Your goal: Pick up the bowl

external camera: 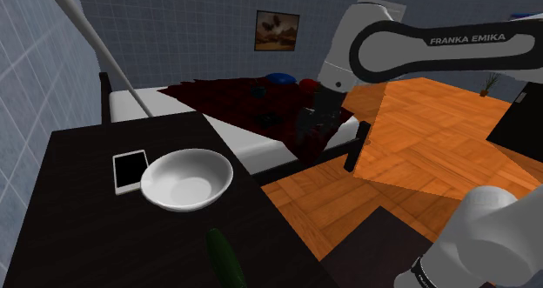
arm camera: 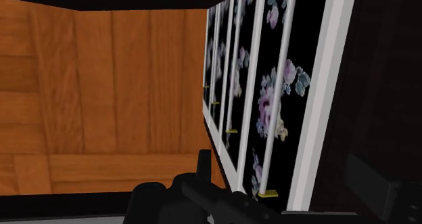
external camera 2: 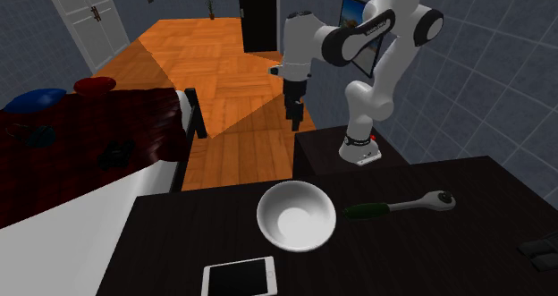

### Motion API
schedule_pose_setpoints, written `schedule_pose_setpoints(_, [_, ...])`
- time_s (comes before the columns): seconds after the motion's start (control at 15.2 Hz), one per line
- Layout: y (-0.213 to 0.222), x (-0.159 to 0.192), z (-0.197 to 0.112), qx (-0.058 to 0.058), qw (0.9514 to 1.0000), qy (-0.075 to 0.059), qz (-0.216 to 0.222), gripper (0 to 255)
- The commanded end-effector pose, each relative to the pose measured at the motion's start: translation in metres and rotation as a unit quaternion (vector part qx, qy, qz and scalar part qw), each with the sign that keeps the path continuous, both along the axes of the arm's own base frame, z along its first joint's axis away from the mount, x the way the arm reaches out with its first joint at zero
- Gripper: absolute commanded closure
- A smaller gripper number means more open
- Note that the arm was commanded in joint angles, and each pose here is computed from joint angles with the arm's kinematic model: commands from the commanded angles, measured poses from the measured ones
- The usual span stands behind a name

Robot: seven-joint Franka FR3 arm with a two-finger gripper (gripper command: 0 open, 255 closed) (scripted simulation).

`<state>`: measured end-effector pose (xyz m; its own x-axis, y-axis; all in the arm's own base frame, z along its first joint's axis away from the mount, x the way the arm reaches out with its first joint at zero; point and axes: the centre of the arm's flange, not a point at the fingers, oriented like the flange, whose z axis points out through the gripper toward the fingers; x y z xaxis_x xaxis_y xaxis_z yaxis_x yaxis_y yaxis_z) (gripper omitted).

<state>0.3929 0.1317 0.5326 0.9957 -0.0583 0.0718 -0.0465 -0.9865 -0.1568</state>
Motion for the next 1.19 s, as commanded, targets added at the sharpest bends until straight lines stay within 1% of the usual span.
schedule_pose_setpoints(0.0, [0.018,0.011,-0.008,0.021,0.9998,-0.002,0.005,0])
schedule_pose_setpoints(0.26, [0.054,0.029,-0.021,0.061,0.9980,-0.006,0.017,0])
schedule_pose_setpoints(0.53, [0.091,0.046,-0.031,0.100,0.9945,-0.010,0.028,0])
schedule_pose_setpoints(0.79, [0.130,0.063,-0.038,0.139,0.9893,-0.013,0.040,0])
schedule_pose_setpoints(1.06, [0.169,0.078,-0.041,0.179,0.9825,-0.017,0.051,0])
schedule_pose_setpoints(1.12, [0.177,0.081,-0.042,0.186,0.9809,-0.018,0.053,0])
